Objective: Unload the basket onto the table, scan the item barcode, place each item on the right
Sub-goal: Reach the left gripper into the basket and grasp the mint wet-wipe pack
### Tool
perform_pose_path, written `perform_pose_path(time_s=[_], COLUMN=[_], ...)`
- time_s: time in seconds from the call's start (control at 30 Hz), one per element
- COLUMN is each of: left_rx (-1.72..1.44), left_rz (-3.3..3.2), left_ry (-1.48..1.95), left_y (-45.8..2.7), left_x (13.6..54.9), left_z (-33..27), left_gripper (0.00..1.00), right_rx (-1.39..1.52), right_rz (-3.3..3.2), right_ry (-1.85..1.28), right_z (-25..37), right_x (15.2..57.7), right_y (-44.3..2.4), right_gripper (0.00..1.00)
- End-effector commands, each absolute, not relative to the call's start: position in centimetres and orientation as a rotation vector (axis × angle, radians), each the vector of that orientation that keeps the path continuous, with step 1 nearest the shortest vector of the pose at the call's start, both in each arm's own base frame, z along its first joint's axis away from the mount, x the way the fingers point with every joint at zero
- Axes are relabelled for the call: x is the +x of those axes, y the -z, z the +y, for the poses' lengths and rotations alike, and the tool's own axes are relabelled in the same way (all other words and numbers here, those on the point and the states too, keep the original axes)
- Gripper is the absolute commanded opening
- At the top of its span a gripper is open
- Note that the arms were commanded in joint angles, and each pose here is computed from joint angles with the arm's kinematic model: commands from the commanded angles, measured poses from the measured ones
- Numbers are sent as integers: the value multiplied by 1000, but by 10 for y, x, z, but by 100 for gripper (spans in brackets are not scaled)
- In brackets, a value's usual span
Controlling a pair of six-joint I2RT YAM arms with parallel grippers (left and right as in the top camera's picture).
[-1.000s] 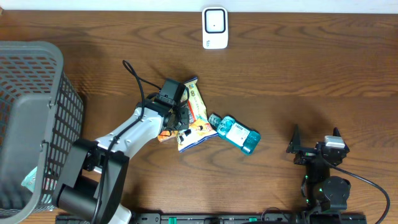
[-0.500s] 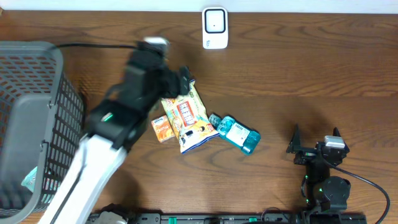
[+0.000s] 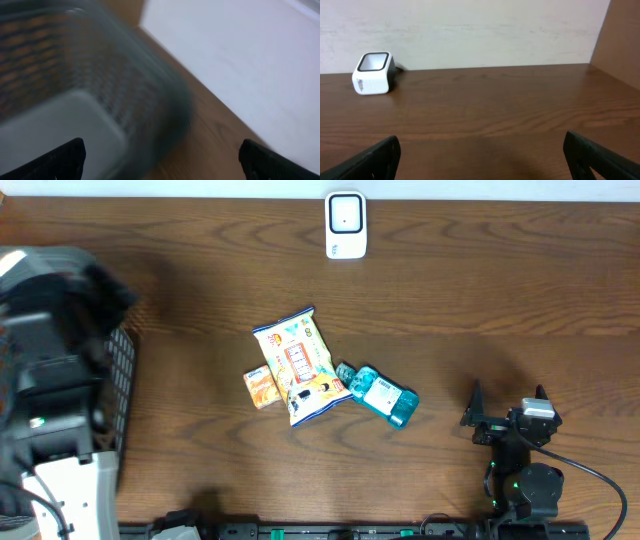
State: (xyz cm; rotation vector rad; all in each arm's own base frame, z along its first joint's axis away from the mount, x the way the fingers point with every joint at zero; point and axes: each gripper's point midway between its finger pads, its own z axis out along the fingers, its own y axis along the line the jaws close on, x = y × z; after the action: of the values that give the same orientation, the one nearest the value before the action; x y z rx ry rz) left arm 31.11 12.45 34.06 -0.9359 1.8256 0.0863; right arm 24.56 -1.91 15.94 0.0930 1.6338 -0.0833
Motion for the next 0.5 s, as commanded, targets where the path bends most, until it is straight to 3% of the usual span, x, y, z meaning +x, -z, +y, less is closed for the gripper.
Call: perform_pose_path(time_s=[0.0, 0.17, 0.47], left_rx=[-1187, -1415, -1907], left_rz=[1719, 1613, 1578], left_ry=[72, 67, 29], left_y=[-333, -316, -231], left_x=[298, 282, 252], left_z=[155, 195, 236], left_gripper=[98, 98, 98], right_rx=[95, 95, 95], right_rz=[1633, 1633, 1633], right_ry=[109, 109, 109], right_z=[-23, -23, -23], right_x=[245, 245, 245], right_y=[-159, -159, -159], right_gripper=[99, 99, 99])
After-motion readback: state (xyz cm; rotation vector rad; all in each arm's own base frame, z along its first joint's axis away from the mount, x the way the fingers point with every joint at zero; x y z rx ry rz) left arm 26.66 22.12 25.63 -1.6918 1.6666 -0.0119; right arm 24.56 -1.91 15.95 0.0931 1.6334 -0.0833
